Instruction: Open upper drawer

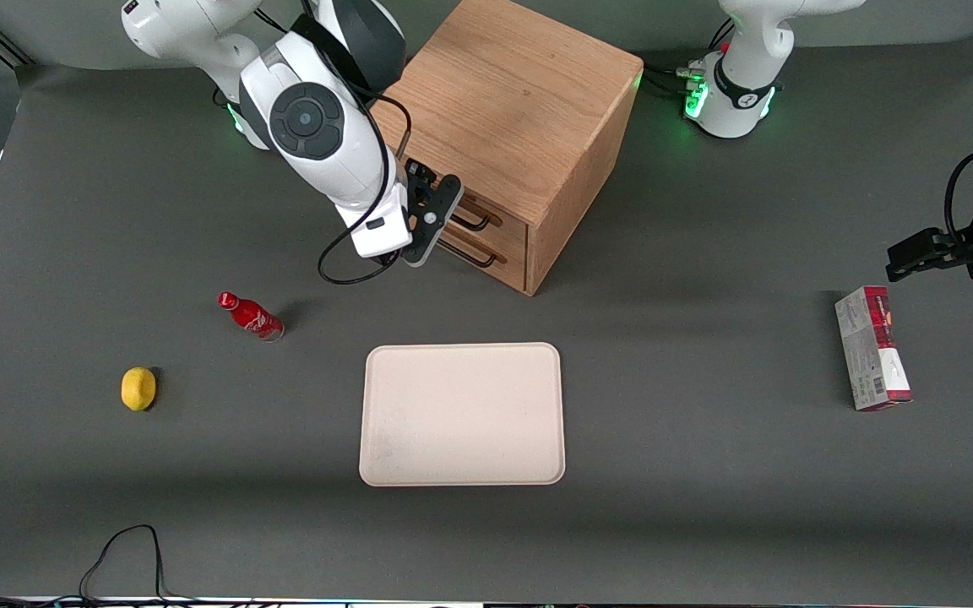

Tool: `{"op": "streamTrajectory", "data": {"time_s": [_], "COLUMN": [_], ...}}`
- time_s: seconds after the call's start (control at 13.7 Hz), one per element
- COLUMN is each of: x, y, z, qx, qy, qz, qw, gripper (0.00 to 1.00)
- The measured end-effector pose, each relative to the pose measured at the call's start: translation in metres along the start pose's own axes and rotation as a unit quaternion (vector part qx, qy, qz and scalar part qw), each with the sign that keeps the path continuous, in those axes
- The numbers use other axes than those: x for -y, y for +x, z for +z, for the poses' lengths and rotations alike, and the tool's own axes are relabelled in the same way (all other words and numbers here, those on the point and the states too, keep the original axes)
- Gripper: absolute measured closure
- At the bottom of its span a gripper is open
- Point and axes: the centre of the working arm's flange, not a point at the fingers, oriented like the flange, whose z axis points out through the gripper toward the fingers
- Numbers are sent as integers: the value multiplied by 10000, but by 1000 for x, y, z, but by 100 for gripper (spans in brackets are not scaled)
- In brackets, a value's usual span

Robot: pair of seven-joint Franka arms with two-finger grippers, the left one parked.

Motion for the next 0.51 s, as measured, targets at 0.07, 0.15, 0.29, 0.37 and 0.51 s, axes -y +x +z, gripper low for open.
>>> {"op": "streamTrajectory", "data": {"time_s": [0.07, 0.15, 0.29, 0.37, 0.51], "x": [2, 6, 12, 13, 11], "y": [1, 2, 4, 4, 3], "z": [4, 8, 15, 17, 25], "qx": [-38, -59, -64, -55, -60], "qy": [47, 100, 118, 120, 110], "qz": [6, 2, -34, -40, -16], "qw": [10000, 9999, 9999, 9999, 9999], "gripper": [0, 0, 0, 0, 0]}}
